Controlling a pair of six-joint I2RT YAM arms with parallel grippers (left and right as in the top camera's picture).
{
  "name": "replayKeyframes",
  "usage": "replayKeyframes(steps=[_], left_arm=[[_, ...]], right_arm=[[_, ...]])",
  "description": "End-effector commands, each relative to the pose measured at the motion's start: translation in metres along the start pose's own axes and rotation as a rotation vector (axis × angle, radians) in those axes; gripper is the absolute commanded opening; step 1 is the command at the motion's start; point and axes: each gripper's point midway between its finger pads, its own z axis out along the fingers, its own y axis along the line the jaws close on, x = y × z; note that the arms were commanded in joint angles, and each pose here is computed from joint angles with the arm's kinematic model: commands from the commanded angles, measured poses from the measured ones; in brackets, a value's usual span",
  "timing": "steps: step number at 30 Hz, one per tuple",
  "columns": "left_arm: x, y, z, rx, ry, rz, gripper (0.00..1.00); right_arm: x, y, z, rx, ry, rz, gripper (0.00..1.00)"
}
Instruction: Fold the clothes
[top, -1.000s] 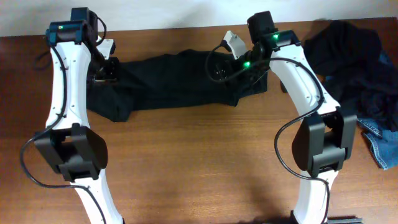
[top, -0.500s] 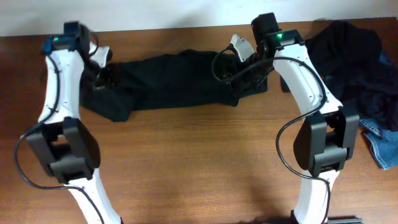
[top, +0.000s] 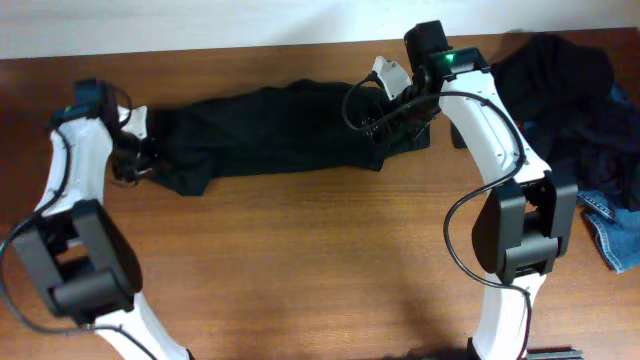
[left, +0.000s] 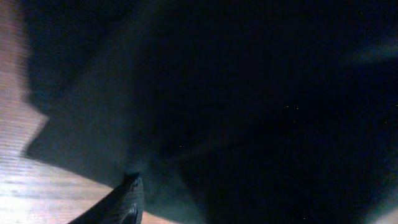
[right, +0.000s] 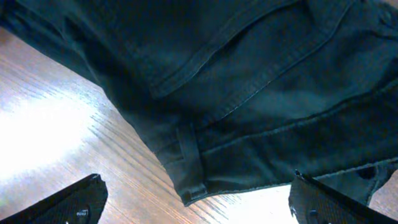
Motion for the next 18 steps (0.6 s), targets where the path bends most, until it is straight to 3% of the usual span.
replayKeyframes(steps=[1,5,18], left_arm=[[0.006,0.020,-0.021,-0.007,-0.107,-0.166,0.56],[0.006,0.024,-0.024,0.002,-0.211,-0.234,0.57],[0.009,0.020,0.010,0.117,-0.278,-0.361,0.56]], right_arm=[[-0.005,-0.002,-0.007,0.016,-0.020,-0.011,0.99],[-0.005,-0.002,-0.007,0.015,-0.018,-0.010,0.99],[0.006,0.000,-0.006,0.005,0.027,0.006,1.00]])
